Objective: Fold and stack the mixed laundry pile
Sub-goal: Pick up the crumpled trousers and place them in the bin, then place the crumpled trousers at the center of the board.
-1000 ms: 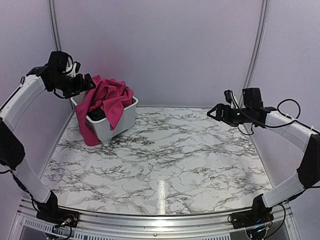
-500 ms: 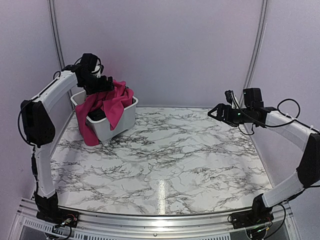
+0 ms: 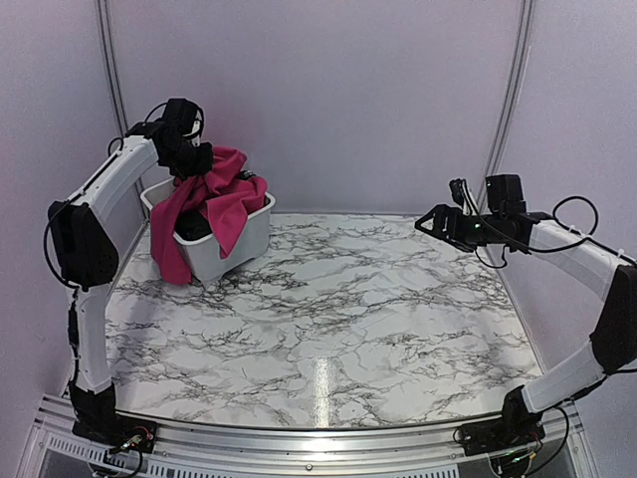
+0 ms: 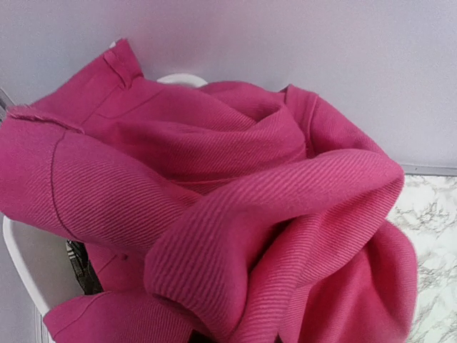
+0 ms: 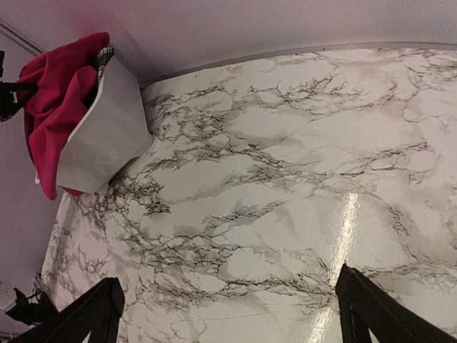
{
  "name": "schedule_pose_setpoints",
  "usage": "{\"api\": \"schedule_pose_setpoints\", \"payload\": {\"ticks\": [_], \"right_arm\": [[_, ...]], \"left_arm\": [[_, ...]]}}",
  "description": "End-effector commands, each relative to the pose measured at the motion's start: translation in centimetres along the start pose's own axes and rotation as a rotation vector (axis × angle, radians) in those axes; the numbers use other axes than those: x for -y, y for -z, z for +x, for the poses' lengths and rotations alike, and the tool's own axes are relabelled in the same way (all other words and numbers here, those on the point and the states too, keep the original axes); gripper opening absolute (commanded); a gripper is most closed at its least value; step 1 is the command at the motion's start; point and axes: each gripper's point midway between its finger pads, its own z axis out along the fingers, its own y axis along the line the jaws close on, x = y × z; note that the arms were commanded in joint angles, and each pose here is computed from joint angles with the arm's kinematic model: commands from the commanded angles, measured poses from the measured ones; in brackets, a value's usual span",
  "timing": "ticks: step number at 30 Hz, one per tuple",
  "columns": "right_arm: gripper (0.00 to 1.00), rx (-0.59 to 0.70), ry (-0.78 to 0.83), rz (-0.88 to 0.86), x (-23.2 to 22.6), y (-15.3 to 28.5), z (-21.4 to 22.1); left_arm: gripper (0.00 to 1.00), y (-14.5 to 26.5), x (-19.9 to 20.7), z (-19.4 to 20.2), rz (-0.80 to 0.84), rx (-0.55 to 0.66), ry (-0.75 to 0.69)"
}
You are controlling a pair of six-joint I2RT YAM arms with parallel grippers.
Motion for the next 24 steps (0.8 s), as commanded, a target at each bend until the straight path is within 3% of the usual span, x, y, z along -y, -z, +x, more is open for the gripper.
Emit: {"api": "schedule_pose_setpoints", "payload": {"ticks": [1,8,15,19,24], "right_arm": [[1.0,0.071,0.021,-0.052,-1.9,1.5,-2.5],[1.0,0.105,0.032,-0.103,-3.1,2.4,-2.8],[1.0,0.126,0.035,-0.136,-3.9,2.8,-3.3],[1.0,0.132,0.024,-0.149,-4.1,3.0,-3.1],[1.0,0.14,0.015,-0.149,-4.0,3.3,-2.6]], "left_arm": [[0.0,12.0,3.0,-8.5,0.171,0.293,0.063],[0.0,29.0,10.8,-13.0,0.568,0.605,0.03],[0.0,44.8,21.7,-10.5,1.055,0.762,-0.006],[0.0,49.4,26.9,-7.8,1.256,0.757,-0.011],[0.0,50.5,32.3,-4.2,1.393,0.685,-0.035]]}}
